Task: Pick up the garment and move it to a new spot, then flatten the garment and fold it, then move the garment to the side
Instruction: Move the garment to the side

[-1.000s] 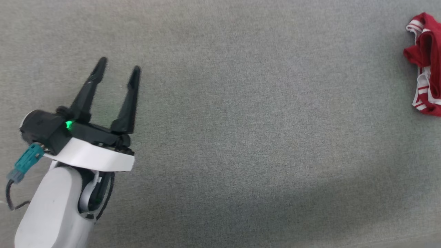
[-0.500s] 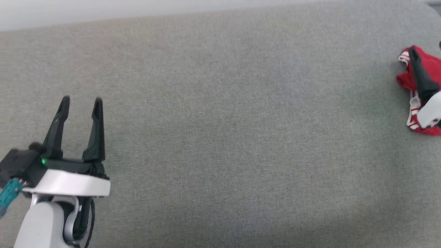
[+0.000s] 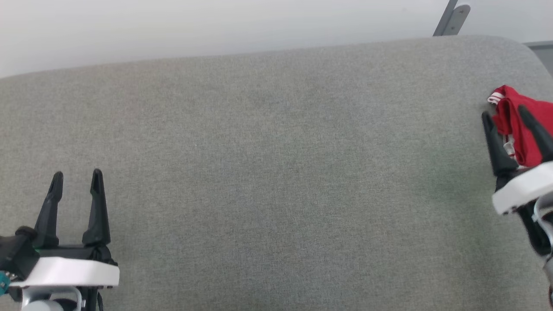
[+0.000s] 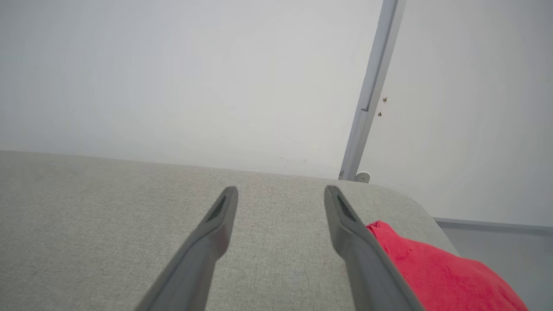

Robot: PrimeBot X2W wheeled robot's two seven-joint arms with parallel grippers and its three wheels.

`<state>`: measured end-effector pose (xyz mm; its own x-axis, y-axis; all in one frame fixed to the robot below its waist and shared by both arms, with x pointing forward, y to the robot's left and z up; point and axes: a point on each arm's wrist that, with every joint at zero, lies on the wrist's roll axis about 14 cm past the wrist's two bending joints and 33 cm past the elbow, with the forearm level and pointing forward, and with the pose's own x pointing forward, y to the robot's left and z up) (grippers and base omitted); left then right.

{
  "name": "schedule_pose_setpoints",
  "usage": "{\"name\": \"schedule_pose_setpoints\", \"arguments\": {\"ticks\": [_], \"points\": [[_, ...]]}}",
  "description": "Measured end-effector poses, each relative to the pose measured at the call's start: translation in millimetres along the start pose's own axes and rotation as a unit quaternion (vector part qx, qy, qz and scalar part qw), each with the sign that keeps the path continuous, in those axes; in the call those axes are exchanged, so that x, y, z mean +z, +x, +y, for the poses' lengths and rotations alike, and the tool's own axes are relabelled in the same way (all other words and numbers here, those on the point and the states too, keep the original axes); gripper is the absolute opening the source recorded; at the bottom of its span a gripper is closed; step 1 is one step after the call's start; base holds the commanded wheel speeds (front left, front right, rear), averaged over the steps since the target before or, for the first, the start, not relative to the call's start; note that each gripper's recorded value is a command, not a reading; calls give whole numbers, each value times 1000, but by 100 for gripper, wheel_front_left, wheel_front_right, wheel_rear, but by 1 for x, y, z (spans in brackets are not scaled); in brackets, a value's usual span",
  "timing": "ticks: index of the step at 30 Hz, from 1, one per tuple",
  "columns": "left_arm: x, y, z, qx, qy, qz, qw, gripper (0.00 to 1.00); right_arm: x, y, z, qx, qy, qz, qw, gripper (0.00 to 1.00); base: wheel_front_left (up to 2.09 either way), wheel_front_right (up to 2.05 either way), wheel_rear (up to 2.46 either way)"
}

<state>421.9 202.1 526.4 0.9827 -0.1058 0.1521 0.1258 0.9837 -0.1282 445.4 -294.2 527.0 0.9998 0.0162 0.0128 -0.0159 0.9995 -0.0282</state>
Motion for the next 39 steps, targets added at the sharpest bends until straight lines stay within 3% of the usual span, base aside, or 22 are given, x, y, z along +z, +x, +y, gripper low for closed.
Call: {"name": "schedule_pose_setpoints", "arguments": {"ticks": [21, 39], "points": [[2, -67, 34, 73, 8, 17, 997, 100, -8, -71, 35, -15, 33, -34, 999, 100, 0, 0, 0], [3, -111, 47, 119, -4, 20, 993, 100, -3, -91, 46, -14, 52, -50, 997, 100, 0, 0, 0]]}}
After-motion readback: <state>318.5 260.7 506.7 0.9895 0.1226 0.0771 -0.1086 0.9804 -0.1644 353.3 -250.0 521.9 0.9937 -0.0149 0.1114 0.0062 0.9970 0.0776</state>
